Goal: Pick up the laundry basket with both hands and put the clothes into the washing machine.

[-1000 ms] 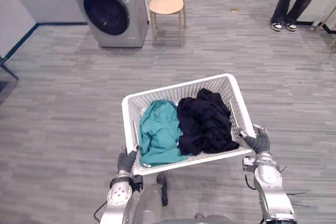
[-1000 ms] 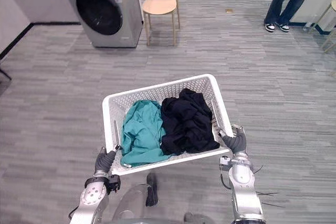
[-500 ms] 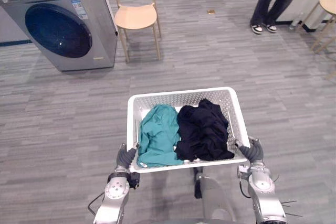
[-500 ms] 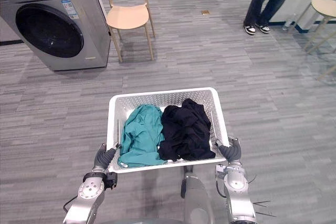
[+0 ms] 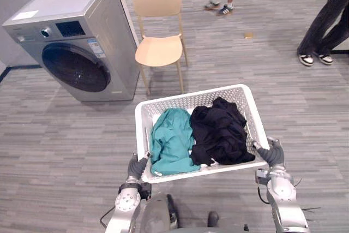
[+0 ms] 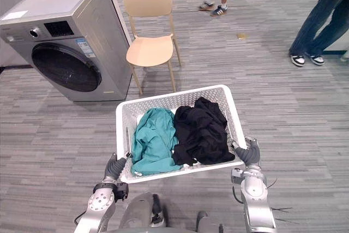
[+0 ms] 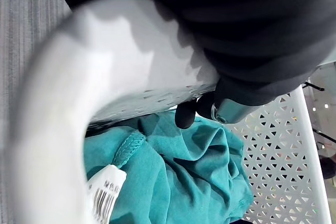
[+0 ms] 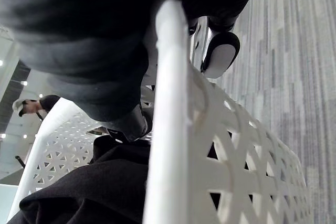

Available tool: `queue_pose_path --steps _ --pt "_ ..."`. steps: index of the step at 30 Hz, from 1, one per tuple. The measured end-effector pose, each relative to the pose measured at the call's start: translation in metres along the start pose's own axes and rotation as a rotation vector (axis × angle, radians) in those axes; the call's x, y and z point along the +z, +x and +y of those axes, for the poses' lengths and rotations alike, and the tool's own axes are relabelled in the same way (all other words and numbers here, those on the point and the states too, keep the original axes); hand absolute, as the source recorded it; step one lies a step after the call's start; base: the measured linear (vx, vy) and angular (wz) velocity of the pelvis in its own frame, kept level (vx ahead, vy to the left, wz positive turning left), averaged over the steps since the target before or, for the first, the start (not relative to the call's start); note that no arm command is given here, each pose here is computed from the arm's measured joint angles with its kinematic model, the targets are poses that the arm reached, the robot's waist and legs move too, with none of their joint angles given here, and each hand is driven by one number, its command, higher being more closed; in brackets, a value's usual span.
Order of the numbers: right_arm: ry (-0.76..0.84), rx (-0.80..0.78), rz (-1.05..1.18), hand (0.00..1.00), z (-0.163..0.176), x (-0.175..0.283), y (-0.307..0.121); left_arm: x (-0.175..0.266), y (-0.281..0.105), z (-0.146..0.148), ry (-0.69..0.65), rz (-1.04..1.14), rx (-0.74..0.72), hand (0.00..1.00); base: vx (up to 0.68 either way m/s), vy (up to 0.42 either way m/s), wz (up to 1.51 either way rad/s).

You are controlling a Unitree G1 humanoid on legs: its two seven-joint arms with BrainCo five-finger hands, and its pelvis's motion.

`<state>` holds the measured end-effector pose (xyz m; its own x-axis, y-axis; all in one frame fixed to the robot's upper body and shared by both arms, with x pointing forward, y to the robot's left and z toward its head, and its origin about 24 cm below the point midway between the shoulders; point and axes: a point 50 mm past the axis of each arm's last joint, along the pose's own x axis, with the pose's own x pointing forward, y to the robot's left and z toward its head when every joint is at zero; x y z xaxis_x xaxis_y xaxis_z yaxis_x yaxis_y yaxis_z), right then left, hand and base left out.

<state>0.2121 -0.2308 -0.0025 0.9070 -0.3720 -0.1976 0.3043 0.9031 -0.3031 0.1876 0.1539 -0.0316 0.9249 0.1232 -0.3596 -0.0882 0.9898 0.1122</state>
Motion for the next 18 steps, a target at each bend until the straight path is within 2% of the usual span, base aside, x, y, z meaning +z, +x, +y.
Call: queue_pose_path --steps 4,9,15,18 --pt "0.025 0.023 0.058 1.0 0.007 -0.013 -0.004 -0.009 -0.005 0.007 0.037 0.037 -0.005 1.0 0.66 0.237 -0.06" --pt "0.024 0.043 0.117 1.0 0.015 -0.027 -0.011 -0.012 -0.006 0.014 0.071 0.055 0.002 1.0 0.6 0.094 0.35" --pt "0.027 0.028 0.073 1.0 0.009 -0.018 -0.018 -0.009 -0.004 0.013 0.09 0.035 -0.016 1.0 0.59 -0.089 0.74" --pt "0.004 0.021 0.09 1.0 0.004 -0.022 -0.017 -0.018 -0.005 0.003 0.047 0.077 -0.019 1.0 0.61 -0.169 0.4"
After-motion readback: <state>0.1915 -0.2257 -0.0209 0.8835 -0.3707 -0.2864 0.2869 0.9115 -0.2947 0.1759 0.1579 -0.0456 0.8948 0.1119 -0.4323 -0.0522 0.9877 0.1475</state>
